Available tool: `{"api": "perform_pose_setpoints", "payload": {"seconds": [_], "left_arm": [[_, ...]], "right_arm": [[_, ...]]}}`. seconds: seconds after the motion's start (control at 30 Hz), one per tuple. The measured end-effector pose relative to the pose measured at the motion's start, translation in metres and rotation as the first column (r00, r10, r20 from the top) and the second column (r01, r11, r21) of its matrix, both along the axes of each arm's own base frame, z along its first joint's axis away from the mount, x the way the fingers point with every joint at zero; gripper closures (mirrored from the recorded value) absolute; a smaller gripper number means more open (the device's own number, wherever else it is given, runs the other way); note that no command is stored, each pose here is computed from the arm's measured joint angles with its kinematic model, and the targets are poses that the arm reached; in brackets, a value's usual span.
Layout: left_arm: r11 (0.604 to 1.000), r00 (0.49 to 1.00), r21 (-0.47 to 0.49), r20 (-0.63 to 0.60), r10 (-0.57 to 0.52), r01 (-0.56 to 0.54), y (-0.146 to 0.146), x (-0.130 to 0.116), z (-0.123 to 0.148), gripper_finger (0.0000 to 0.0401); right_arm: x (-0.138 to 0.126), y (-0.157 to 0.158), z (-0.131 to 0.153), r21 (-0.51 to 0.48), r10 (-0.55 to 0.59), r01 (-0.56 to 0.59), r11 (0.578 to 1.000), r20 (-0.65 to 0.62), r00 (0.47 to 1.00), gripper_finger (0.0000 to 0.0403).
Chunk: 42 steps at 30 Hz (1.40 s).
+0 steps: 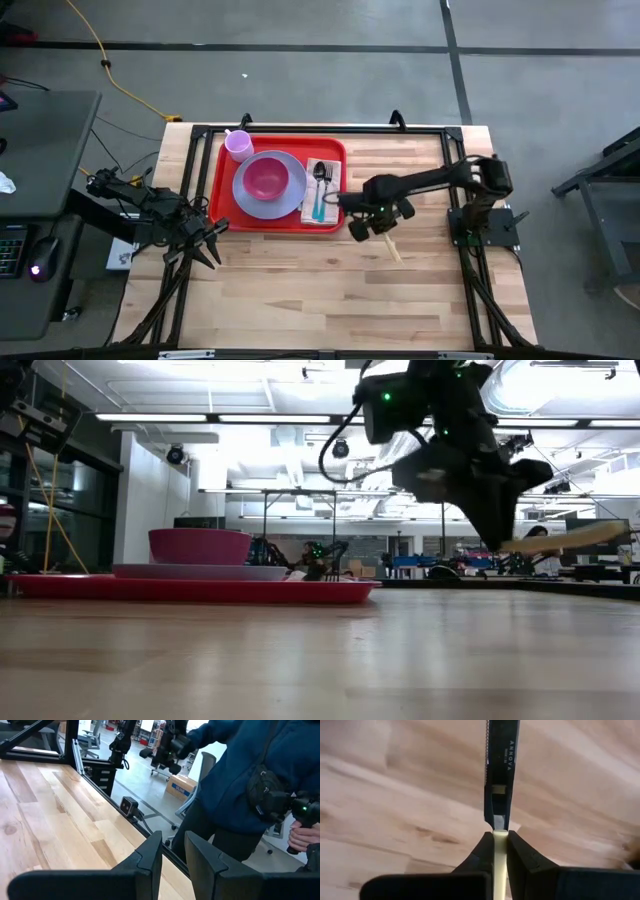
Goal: Set up tray
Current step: Put the yellow knife on top of the brown napkin on the left side of the blue fork on the red tray
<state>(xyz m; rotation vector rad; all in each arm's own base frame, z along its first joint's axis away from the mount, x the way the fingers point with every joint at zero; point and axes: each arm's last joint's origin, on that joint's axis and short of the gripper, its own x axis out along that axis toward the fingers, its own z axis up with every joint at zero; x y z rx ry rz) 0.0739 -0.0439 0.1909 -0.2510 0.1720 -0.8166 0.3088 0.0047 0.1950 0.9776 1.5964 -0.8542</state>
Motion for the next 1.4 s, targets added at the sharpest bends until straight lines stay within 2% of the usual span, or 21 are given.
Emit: {"api": "perform_pose_setpoints", "payload": {"seconds": [0.17, 0.3, 0.5, 0.73, 1.17, 1.4], "left_arm": [[1.0, 1.0, 0.004, 0.004, 0.0, 0.0, 0.0, 0.0, 0.0, 0.0286], [1.0, 1.0, 0.004, 0.004, 0.0, 0.0, 0.0, 0.0, 0.0, 0.0286], [1.0, 1.0, 0.004, 0.004, 0.0, 0.0, 0.0, 0.0, 0.0, 0.0286], [1.0, 1.0, 0.005, 0.002, -0.001, 0.001, 0.0, 0.0, 0.0, 0.0286], [1.0, 0.999, 0.028, -0.033, -0.002, 0.003, 0.0, 0.0, -0.004, 0.0286], [0.999, 1.0, 0.038, -0.022, -0.019, 0.02, 0.0, -0.001, -0.005, 0.0286]], "right_arm": [[-0.002, -0.018, 0.015, -0.015, -0.123, 0.124, 0.992, 0.08, 0.989, 0.0397], [0.008, -0.03, 0.019, 0.0, -0.212, 0.217, 0.976, 0.203, 0.956, 0.0386], [0.03, -0.048, 0.022, 0.019, -0.293, 0.315, 0.949, 0.425, 0.857, 0.0389], [0.04, -0.071, 0.028, 0.029, -0.366, 0.421, 0.906, 0.553, 0.749, 0.0394], [0.046, -0.089, 0.033, 0.066, -0.442, 0.523, 0.85, 0.631, 0.637, 0.0393], [0.058, -0.091, 0.016, 0.103, -0.467, 0.527, 0.844, 0.625, 0.626, 0.0392]]}}
